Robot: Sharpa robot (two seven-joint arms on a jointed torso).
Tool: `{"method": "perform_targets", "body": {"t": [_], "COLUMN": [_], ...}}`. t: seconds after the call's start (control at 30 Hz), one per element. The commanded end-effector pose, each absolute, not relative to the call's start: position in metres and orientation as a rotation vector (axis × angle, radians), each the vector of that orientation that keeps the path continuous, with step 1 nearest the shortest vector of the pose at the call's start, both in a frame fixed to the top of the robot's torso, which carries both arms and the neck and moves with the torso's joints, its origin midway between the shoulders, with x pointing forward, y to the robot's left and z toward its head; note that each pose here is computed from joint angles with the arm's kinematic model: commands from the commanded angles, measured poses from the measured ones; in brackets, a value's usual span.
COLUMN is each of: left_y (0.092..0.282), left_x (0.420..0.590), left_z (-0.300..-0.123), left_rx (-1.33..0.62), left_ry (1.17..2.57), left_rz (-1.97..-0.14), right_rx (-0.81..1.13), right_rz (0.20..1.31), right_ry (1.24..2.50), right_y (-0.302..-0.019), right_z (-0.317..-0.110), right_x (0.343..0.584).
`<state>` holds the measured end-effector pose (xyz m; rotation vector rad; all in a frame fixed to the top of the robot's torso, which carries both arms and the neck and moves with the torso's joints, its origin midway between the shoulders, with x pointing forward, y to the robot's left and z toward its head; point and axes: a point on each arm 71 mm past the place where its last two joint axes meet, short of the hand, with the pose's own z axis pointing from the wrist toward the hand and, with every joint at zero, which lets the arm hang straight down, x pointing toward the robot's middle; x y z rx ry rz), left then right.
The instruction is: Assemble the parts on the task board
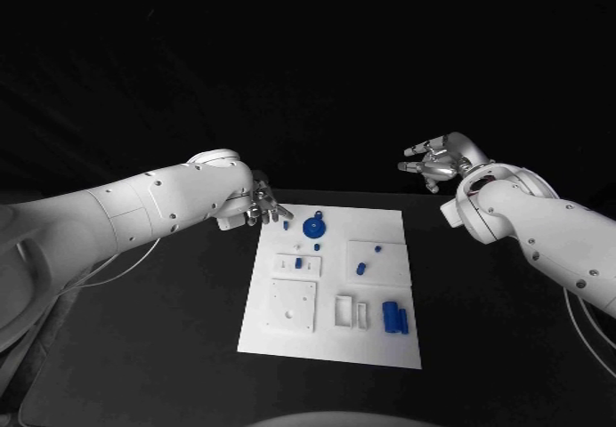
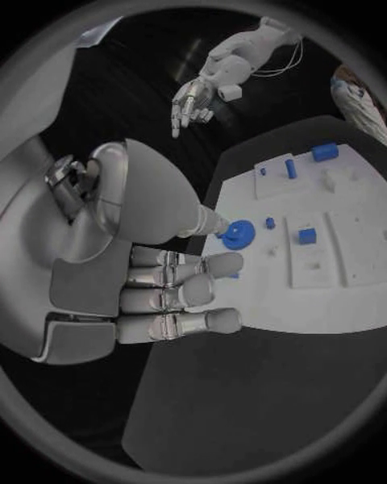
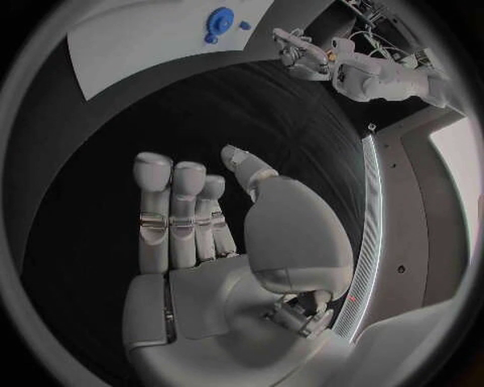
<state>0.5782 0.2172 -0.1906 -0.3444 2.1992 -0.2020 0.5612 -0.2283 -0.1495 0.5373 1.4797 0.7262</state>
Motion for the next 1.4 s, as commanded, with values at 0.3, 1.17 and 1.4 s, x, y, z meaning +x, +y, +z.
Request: {"method": "perform_targets", "body": {"t": [0.3,1.17,1.4], "left_y": [0.219,0.228,0.230], "left_x": [0.604,0.610,0.610], "left_z": [-0.186,-0.213,-0.214], "left_rx": [-0.333,-0.349,-0.354], "left_ry": [2.165,2.257,2.255], "left_rz": [-0.201,-0.146,-0.138], "right_rx": [0.527,0.528,0.528], "right_rz": [0.742,0.749,0.749], "right_ry": [1.477,1.474,1.474], "right_y": [-0.224,-0.222,-0.222], "right_z": [-0.148,-0.146,-0.147], "right_x": [0.560,0.559,0.559]}}
